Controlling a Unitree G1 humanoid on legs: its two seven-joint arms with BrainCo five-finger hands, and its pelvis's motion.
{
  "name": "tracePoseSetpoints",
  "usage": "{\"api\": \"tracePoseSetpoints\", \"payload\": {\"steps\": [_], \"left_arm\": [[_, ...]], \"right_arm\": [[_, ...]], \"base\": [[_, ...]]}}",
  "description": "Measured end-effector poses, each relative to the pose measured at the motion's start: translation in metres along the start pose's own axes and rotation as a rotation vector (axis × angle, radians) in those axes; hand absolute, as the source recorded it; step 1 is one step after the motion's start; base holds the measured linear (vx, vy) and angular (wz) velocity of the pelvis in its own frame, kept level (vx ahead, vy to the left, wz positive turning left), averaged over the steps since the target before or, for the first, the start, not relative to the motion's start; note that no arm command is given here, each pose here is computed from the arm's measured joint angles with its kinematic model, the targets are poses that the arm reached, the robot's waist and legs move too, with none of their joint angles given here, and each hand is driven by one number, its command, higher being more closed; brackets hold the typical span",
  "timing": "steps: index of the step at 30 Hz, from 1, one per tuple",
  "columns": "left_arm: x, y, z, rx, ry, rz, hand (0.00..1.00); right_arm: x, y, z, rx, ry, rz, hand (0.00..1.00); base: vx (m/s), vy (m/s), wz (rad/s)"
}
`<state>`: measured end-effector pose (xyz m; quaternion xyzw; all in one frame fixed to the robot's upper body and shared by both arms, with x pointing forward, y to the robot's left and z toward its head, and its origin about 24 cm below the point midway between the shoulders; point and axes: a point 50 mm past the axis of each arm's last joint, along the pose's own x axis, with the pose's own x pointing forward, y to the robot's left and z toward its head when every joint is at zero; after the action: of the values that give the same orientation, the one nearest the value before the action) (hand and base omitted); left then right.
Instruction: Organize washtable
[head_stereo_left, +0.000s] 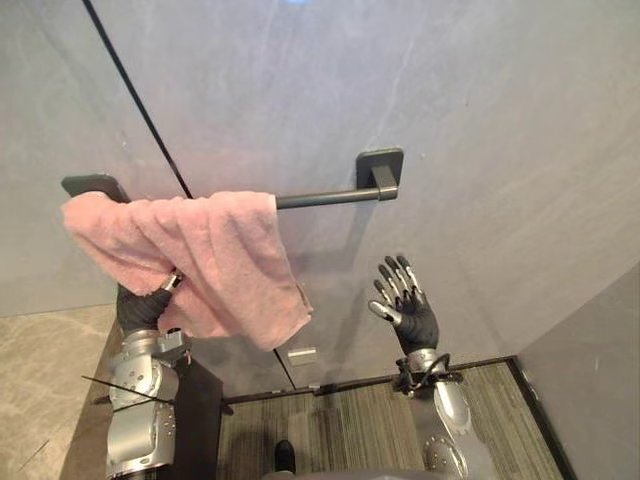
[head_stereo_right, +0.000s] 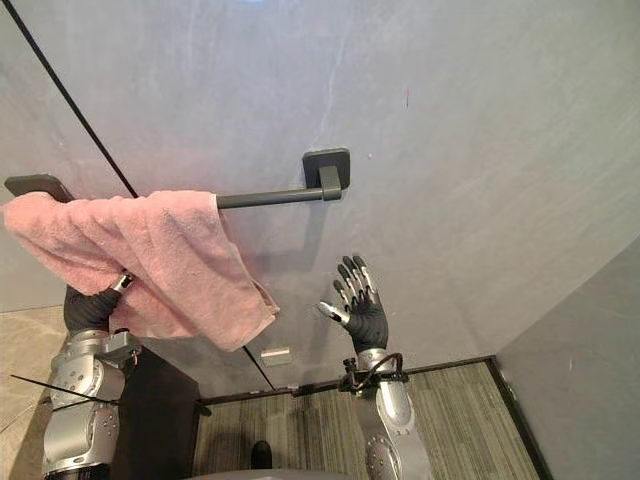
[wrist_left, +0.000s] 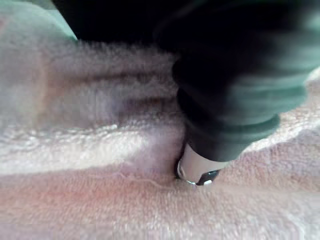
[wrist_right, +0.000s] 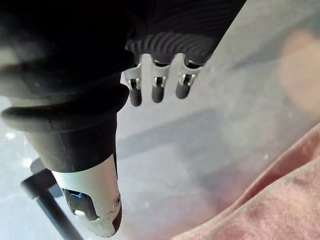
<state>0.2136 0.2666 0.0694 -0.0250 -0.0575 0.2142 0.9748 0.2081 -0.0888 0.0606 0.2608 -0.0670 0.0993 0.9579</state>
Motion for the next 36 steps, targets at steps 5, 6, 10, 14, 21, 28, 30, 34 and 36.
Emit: {"api": "tracePoseSetpoints", "payload": {"steps": [5, 6, 10, 14, 21, 28, 30, 34, 36], "left_arm": [[-0.001, -0.009, -0.002, -0.010, -0.001, -0.036, 1.00], [-0.002, -0.010, -0.002, -0.012, -0.001, -0.040, 1.00], [-0.003, -0.014, -0.004, -0.036, 0.002, -0.043, 1.00], [-0.004, -0.017, -0.003, -0.041, -0.004, -0.054, 1.00], [-0.005, -0.021, 0.009, -0.059, -0.056, -0.068, 1.00], [-0.012, -0.039, 0.018, -0.128, -0.107, -0.099, 1.00], [-0.013, -0.041, 0.020, -0.136, -0.115, -0.103, 1.00], [-0.015, -0.051, 0.019, -0.152, -0.112, -0.142, 1.00], [-0.017, -0.056, 0.018, -0.168, -0.106, -0.161, 1.00]], "right_arm": [[0.020, 0.016, 0.009, -0.025, -0.050, 0.074, 0.00], [0.022, 0.018, 0.009, -0.026, -0.050, 0.080, 0.00], [0.030, 0.024, 0.002, -0.016, -0.024, 0.117, 0.00], [0.049, 0.012, -0.001, -0.091, 0.006, 0.095, 0.00], [0.063, -0.010, 0.012, -0.131, -0.032, 0.005, 0.00], [0.073, -0.003, 0.005, -0.101, 0.003, 0.034, 0.00], [0.077, 0.005, 0.002, -0.087, 0.013, 0.062, 0.00], [0.083, 0.024, -0.004, -0.037, 0.031, 0.110, 0.00], [0.084, 0.030, -0.010, 0.003, 0.051, 0.110, 0.00]], "base": [[-0.03, -0.001, 0.06], [-0.03, -0.002, 0.07], [-0.04, -0.007, 0.06], [-0.03, -0.004, 0.03], [0.00, -0.008, 0.11], [0.00, -0.001, 0.01], [-0.02, -0.007, 0.05], [-0.03, -0.008, 0.11], [-0.02, -0.013, 0.14]]}}
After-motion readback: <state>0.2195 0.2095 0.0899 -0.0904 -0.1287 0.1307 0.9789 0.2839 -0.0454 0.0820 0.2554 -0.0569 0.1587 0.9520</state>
